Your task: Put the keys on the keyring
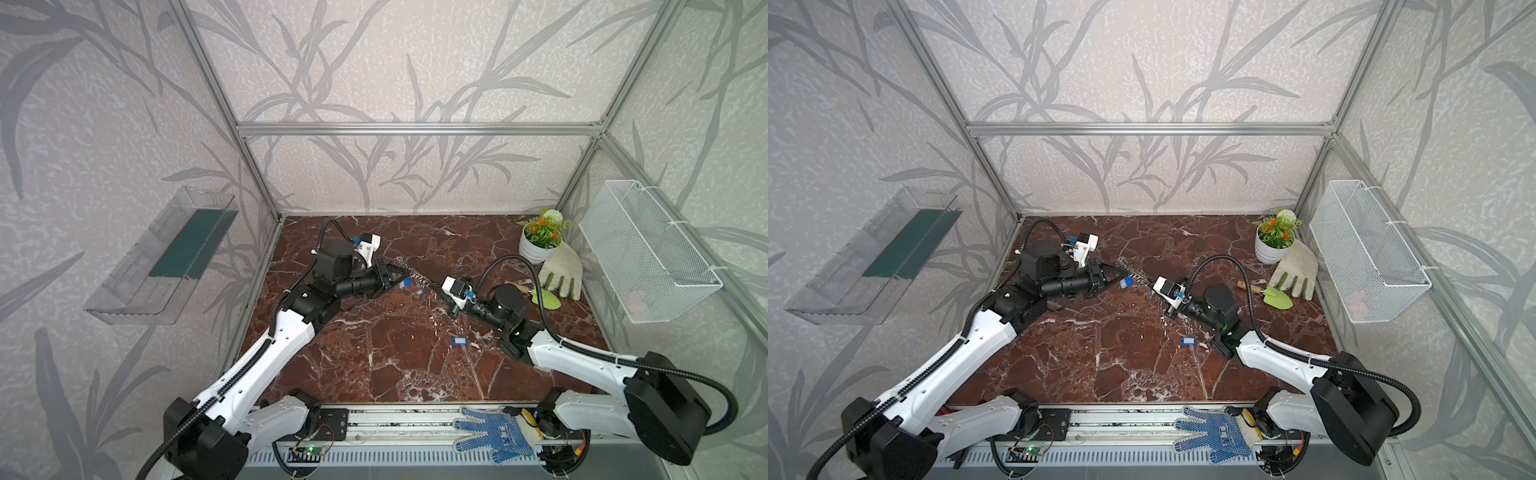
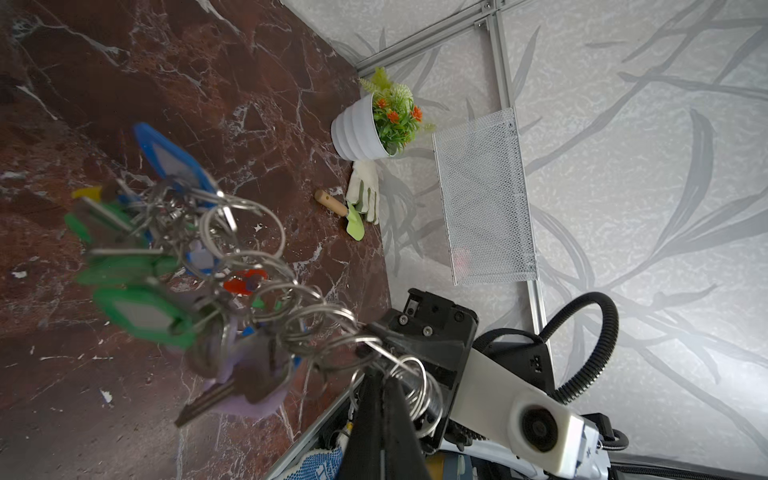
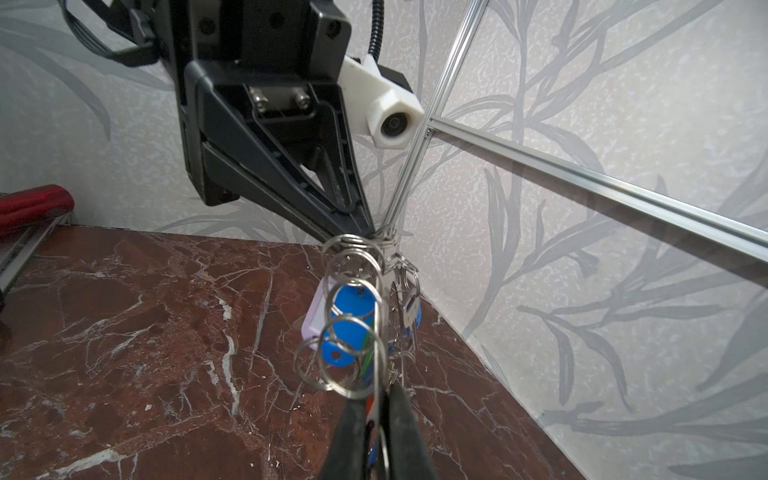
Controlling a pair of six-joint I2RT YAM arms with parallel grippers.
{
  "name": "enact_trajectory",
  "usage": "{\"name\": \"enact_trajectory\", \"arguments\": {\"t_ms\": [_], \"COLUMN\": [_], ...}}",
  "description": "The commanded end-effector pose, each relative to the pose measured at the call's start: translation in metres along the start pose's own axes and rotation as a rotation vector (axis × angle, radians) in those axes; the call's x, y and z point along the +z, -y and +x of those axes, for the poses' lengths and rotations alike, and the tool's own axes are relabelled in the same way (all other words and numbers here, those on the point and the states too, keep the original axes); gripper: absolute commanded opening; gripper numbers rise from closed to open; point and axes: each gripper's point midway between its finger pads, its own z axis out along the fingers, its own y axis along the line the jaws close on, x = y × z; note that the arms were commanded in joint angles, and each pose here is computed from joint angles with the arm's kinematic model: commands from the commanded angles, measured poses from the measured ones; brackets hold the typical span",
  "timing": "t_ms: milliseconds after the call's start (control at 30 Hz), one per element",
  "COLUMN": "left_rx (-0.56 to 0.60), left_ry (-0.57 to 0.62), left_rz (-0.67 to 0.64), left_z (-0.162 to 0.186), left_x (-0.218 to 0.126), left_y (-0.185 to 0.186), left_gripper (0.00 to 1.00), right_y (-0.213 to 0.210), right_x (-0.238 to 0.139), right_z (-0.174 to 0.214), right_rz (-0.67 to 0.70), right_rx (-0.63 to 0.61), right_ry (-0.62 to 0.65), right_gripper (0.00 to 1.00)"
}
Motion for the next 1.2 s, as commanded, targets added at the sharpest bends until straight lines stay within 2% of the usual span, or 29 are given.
{"name": "enact_trajectory", "arguments": {"t_ms": [0,233,567,667,733,800,900,933,1033,1167], "left_rx": [-0.024,-0.007,0.052,0.142,0.218,0.258,0.27,0.267,0.263,0.261], "left_ry": [0.03,0.008,0.01,-0.01,-0.012,-0.028,-0.06,-0.056,-0.056,-0.09], "left_rz": [-0.034,-0.016,0.009,-0.033,-0.133,-0.145,-0.015,0.01,0.052,0.089], "left_z": [-0.016,-0.019,-0.025,-0.021,-0.02,-0.018,-0.011,-0.012,-0.014,-0.012], "left_x": [-0.008,-0.008,-0.009,-0.009,-0.013,-0.015,-0.013,-0.014,-0.014,-0.011], "left_y": [-0.003,0.007,0.021,0.011,-0.007,-0.012,0.002,0.005,0.01,0.015], "left_gripper": [0.0,0.0,0.0,0.0,0.08,0.17,0.39,0.43,0.5,0.51], "right_y": [0.033,0.026,0.022,0.02,0.018,0.016,0.01,0.007,0.0,-0.006], "right_x": [-0.01,-0.007,-0.006,-0.006,-0.005,-0.005,-0.004,-0.004,-0.003,-0.002], "right_z": [-0.035,-0.026,-0.019,-0.02,-0.022,-0.023,-0.026,-0.026,-0.03,-0.034], "right_rz": [0.16,0.155,0.146,0.134,0.116,0.1,0.045,0.025,-0.026,-0.079], "right_rx": [-0.071,-0.096,-0.064,-0.056,-0.045,-0.027,0.009,0.022,0.059,0.1], "right_ry": [0.116,0.094,0.088,0.095,0.102,0.097,0.086,0.08,0.078,0.078], "right_gripper": [0.0,0.0,0.0,0.0,0.0,0.0,0.0,0.0,0.0,0.0]}}
